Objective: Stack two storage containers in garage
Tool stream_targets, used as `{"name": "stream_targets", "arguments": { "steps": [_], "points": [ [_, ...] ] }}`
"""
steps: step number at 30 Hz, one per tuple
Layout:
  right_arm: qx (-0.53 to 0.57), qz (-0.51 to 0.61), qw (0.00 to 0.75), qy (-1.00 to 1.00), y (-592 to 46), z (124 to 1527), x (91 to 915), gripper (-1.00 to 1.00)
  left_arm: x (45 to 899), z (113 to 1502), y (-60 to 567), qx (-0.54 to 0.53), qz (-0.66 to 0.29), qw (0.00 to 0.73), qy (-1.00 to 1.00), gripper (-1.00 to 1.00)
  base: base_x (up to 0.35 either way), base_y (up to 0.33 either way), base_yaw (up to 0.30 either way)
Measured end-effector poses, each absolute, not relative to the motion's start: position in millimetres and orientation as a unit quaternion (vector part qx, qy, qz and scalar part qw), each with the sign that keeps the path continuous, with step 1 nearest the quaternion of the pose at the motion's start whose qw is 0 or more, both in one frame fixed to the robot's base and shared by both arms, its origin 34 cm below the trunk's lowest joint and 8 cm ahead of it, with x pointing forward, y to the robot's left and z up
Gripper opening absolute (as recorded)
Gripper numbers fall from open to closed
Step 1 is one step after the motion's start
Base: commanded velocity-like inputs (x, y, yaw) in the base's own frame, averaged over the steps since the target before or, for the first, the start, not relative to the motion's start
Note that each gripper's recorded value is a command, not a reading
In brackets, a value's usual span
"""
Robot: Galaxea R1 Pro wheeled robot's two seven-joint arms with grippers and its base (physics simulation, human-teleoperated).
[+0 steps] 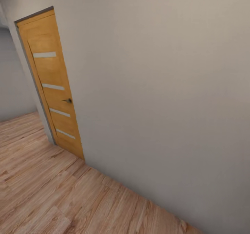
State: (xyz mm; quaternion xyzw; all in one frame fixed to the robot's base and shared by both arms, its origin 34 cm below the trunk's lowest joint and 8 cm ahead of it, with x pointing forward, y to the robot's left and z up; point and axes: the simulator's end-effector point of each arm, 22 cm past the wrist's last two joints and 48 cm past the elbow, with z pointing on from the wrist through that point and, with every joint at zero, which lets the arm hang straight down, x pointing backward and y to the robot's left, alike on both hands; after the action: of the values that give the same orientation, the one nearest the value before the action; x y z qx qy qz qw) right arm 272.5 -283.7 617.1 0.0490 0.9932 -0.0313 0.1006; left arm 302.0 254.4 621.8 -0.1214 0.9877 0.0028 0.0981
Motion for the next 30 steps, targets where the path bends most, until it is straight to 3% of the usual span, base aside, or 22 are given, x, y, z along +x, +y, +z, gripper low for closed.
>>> {"name": "stream_targets", "arguments": {
  "steps": [15,30],
  "points": [
    [0.049,-0.031,0.101,0.993,-283.7,617.1,272.6,1.0,302.0,621.8,254.4,-0.121,0.003,0.098,0.988,1.0,0.008,0.0,0.267],
    [0.049,-0.031,0.101,0.993,-283.7,617.2,272.5,1.0,301.8,622.0,256.8,-0.122,0.004,0.098,0.988,1.0,0.254,0.0,0.267]
  ]
}}
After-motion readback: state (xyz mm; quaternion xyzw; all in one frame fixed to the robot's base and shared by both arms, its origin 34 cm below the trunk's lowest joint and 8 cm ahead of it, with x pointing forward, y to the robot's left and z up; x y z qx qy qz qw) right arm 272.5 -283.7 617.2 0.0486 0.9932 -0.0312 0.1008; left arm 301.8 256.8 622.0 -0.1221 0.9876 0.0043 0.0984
